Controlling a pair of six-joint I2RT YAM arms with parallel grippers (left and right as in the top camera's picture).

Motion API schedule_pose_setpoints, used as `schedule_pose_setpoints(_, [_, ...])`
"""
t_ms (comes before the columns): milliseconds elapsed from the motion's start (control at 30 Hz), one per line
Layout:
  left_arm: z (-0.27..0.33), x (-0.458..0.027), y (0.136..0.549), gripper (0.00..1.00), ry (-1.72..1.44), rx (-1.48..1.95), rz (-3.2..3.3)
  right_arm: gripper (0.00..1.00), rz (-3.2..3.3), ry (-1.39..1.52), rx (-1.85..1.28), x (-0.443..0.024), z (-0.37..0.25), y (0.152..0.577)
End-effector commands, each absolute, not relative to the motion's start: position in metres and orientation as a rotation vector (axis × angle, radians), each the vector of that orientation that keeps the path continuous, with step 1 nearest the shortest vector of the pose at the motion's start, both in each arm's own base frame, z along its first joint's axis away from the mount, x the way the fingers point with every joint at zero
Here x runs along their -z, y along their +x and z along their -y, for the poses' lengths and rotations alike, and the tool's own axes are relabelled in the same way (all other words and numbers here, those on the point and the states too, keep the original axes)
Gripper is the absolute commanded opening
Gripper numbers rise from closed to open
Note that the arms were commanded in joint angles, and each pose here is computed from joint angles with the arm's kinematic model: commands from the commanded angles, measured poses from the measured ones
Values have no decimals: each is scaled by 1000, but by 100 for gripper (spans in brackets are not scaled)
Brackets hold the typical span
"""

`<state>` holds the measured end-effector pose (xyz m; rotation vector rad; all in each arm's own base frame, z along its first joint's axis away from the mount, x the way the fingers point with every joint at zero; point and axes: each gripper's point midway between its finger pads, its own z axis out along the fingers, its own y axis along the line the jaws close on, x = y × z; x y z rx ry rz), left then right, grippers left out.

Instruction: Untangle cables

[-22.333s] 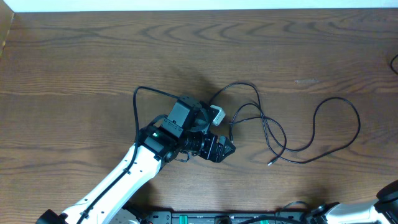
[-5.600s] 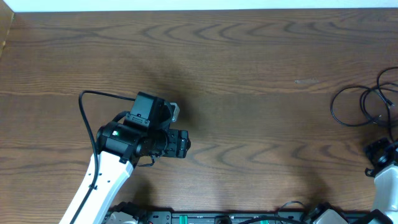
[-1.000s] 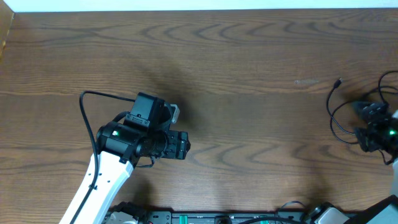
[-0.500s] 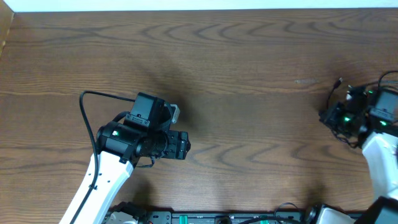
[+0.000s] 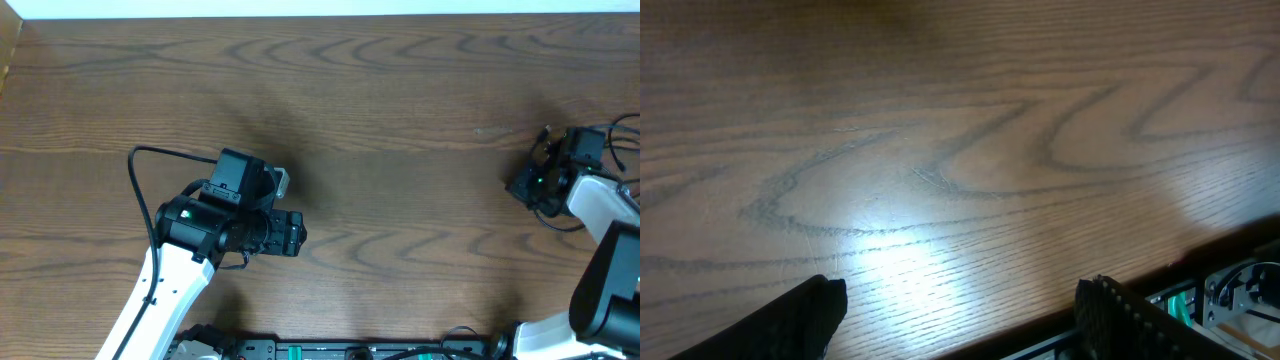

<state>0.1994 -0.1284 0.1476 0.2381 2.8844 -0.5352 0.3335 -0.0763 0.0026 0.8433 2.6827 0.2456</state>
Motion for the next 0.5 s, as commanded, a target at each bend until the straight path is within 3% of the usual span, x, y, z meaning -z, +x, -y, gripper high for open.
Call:
schedule_pose_setpoints(0, [130,-154,201,79,258,553,-2864,1,-2687,913,-165,6,89,335])
schedule_pose_setpoints(467, [131,-154,203,79,259,555,-2856,1,-2539,1312,216,15,181,293])
